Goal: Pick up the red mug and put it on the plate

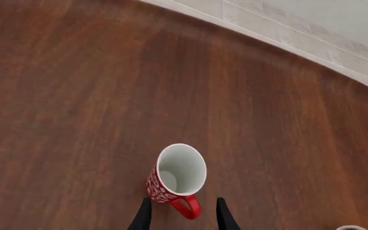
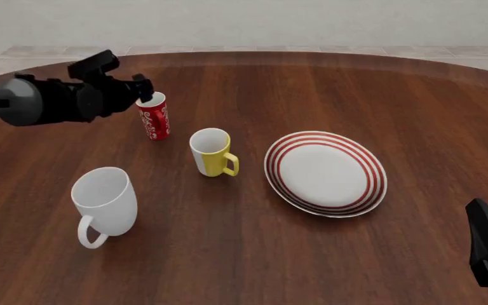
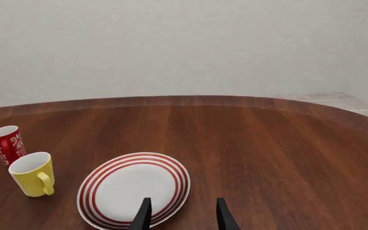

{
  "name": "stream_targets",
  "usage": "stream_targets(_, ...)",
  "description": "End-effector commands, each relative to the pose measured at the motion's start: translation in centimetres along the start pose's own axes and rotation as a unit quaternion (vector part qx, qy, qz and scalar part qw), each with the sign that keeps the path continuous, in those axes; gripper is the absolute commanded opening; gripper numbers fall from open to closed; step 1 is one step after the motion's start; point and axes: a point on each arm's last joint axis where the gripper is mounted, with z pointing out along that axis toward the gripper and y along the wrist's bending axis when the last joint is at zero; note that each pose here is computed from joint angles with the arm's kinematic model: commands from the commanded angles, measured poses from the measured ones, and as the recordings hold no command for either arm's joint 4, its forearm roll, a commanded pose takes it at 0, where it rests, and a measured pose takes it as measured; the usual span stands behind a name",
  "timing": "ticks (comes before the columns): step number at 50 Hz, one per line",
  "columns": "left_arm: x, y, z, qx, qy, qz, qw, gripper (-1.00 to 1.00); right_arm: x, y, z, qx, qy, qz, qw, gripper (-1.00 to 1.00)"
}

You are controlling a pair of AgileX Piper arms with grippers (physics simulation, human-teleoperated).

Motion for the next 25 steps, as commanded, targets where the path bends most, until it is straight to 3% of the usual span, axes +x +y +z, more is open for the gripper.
stream_targets(1,0.5,-0.2,0.7,0.002,0.005,0.001,1.0,1.0,0.0,0.0,0.0,0.001,0.0,0.001,1.0,1.0)
stream_targets(14,1.3,-0.4,1.4,0.005,0.012,0.002,0.9999,1.0,0.0,0.0,0.0,0.002,0.0,0.003,1.0,1.0)
stream_targets(15,2.3,0.0,2.0,0.005,0.012,0.001,0.9999,1.0,0.0,0.0,0.0,0.002,0.0,0.003,1.0,1.0)
stream_targets(18,1.6,-0.4,1.7,0.005,0.014,0.002,0.9999,1.0,0.0,0.0,0.0,0.002,0.0,0.003,1.0,1.0)
stream_targets(25,2.1,-0.5,1.9,0.005,0.019,0.002,0.9998,1.0,0.0,0.0,-0.1,0.004,-0.001,0.004,1.0,1.0)
